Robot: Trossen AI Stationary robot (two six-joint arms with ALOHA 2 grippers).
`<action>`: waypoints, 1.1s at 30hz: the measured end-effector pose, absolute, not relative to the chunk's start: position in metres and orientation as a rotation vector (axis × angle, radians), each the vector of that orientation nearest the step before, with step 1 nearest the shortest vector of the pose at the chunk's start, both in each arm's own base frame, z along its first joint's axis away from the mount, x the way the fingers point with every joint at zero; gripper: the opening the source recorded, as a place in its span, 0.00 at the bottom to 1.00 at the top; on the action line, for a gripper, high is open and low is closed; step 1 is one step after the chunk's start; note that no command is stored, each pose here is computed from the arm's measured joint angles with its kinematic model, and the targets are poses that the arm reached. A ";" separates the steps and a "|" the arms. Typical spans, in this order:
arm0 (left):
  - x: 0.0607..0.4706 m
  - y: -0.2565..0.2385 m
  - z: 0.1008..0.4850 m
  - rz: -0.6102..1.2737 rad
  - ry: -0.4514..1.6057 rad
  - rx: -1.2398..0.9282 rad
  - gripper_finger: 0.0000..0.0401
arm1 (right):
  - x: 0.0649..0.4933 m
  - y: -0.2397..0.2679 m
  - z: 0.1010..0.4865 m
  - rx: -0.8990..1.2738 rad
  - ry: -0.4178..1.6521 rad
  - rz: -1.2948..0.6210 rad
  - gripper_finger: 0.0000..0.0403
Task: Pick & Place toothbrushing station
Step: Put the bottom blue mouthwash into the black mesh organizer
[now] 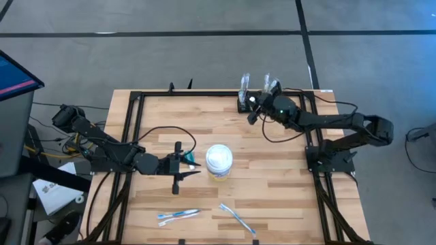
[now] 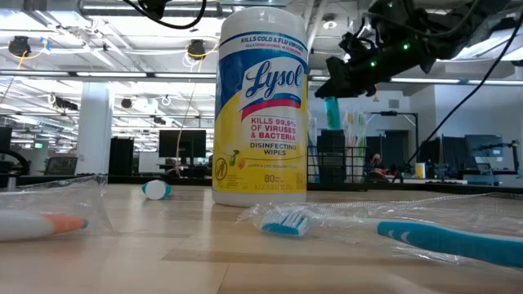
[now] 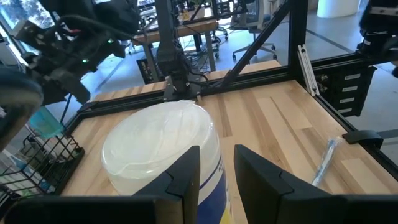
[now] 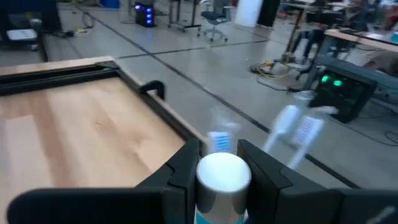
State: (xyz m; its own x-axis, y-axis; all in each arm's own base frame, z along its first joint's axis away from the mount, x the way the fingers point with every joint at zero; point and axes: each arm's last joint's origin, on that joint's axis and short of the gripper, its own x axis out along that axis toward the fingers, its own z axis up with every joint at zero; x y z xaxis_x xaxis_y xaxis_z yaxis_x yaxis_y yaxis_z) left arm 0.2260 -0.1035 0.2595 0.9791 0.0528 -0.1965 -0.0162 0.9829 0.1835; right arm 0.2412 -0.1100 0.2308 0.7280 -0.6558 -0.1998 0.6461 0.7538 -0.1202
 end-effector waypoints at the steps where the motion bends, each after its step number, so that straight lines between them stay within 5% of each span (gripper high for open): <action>1: 0.226 -0.104 0.259 0.035 0.202 0.182 0.23 | 0.240 -0.113 0.231 -0.042 0.235 -0.729 0.20; 33: 0.232 -0.089 0.259 0.097 0.209 0.179 0.23 | 0.225 -0.183 0.197 0.013 0.245 -0.811 0.20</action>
State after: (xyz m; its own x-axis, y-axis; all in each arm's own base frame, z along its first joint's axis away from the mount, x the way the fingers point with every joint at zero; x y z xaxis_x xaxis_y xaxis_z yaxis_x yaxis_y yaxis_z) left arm 0.2321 -0.0892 0.2593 0.9735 0.1146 -0.1977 -0.0774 0.9793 0.1869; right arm 0.2254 -0.1832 0.1970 0.6618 -0.7163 -0.2212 0.7192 0.6899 -0.0822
